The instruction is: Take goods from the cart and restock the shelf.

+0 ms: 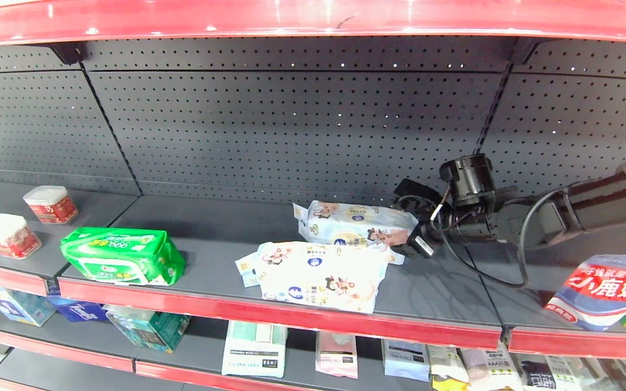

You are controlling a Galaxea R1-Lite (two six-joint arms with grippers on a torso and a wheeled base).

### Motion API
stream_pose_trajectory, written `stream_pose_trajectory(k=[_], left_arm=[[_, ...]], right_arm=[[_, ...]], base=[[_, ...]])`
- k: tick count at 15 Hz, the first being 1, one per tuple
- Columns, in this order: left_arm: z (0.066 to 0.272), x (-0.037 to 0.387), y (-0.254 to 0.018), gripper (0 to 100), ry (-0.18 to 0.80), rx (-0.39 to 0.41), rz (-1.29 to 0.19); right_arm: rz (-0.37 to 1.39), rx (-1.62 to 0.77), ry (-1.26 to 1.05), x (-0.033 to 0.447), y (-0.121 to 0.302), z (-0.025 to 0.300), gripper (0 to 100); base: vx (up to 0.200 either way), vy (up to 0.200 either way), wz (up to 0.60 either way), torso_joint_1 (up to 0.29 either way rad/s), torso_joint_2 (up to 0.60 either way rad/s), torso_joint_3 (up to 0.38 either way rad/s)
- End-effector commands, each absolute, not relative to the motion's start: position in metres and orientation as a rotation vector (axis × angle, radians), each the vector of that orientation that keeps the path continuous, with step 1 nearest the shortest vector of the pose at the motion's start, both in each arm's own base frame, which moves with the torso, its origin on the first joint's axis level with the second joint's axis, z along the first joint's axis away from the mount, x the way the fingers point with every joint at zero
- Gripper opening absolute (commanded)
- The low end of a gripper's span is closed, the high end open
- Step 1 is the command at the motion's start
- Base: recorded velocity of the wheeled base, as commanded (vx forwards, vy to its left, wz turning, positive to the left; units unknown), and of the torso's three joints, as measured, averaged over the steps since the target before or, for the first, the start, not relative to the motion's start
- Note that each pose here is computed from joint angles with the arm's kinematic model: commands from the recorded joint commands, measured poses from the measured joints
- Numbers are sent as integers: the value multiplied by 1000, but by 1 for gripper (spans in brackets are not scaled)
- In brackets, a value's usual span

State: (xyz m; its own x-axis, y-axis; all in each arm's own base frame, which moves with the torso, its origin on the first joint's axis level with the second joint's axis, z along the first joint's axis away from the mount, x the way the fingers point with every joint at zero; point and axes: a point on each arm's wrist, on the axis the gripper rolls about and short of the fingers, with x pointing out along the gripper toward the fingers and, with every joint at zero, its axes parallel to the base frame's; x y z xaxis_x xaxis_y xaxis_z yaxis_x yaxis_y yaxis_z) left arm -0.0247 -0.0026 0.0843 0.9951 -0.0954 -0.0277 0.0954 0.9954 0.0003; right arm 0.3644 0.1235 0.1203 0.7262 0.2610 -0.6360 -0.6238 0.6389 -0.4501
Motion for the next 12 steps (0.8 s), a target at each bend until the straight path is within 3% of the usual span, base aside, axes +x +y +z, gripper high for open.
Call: stream_pose_trajectory(k=[1, 12], left_arm=[[84, -25, -3, 100, 27, 1, -95], [84, -25, -3, 100, 27, 3, -95]], right_arm=[[530, -709, 553, 362, 123, 124, 100], [480, -665, 587, 358, 119, 122, 100]], base=[[0, 0, 0, 0, 0, 0], [0, 0, 0, 0, 0, 0]])
